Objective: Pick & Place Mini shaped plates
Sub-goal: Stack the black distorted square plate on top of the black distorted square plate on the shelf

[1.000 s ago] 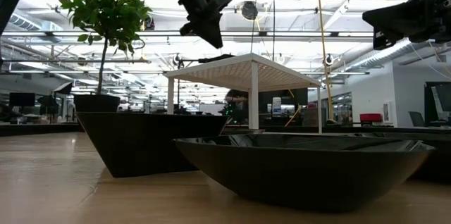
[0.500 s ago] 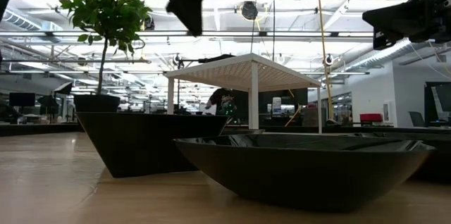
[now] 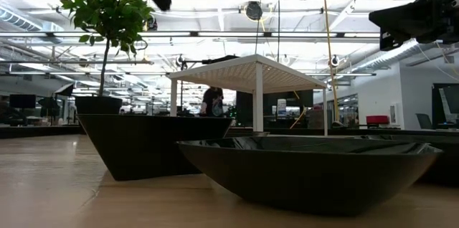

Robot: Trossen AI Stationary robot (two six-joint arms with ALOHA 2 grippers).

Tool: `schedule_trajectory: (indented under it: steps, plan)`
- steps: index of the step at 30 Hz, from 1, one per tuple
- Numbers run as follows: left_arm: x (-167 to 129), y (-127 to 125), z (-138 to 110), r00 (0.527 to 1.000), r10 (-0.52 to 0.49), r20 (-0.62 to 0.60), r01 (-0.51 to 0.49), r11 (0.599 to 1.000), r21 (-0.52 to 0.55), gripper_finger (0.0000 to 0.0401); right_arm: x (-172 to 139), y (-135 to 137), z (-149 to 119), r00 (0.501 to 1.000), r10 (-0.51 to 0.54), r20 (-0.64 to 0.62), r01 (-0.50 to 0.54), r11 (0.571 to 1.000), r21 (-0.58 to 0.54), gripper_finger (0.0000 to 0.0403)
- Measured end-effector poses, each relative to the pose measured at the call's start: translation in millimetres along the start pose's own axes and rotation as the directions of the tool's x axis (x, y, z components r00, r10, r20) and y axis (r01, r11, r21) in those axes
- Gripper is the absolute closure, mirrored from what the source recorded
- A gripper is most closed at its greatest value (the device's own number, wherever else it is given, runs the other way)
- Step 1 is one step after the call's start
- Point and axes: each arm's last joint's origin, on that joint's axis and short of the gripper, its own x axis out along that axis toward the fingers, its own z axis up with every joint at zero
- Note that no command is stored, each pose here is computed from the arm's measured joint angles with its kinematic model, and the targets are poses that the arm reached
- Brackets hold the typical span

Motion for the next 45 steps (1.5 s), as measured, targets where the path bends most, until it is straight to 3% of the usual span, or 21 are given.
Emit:
schedule_trajectory:
  steps: [6, 13, 20, 26, 33, 45]
  plan:
    - [50, -33, -21, 0.998, 0.034, -0.048, -0.029, 0.996, 0.086, 0.0162, 0, 0, 0, 1.0, 0.0, 0.0, 0.0, 1.0, 0.0, 0.0403]
    - [96, -36, -24, 0.98, 0.087, -0.178, -0.088, 0.996, 0.003, 0.0162, 0, 0, 0, 1.0, 0.0, 0.0, 0.0, 1.0, 0.0, 0.0403]
    - [115, -26, -24, 0.944, 0.135, -0.302, -0.139, 0.99, 0.009, 0.0162, 0, 0, 0, 1.0, 0.0, 0.001, 0.0, 1.0, 0.0, 0.0403]
    - [116, -26, -25, 0.939, 0.133, -0.318, -0.119, 0.991, 0.062, 0.0166, 0, 0, 0, 1.0, 0.0, 0.0, 0.0, 1.0, 0.0, 0.0403]
    - [126, -22, -33, 0.922, 0.118, -0.368, -0.098, 0.992, 0.073, 0.0222, 0, 0, 0, 1.0, 0.0, 0.0, 0.0, 1.0, 0.0, 0.0403]
    - [128, -23, -34, 0.925, 0.105, -0.366, -0.064, 0.99, 0.122, 0.0356, 0, 0, 0, 1.0, 0.0, 0.001, 0.0, 1.0, 0.0, 0.0403]
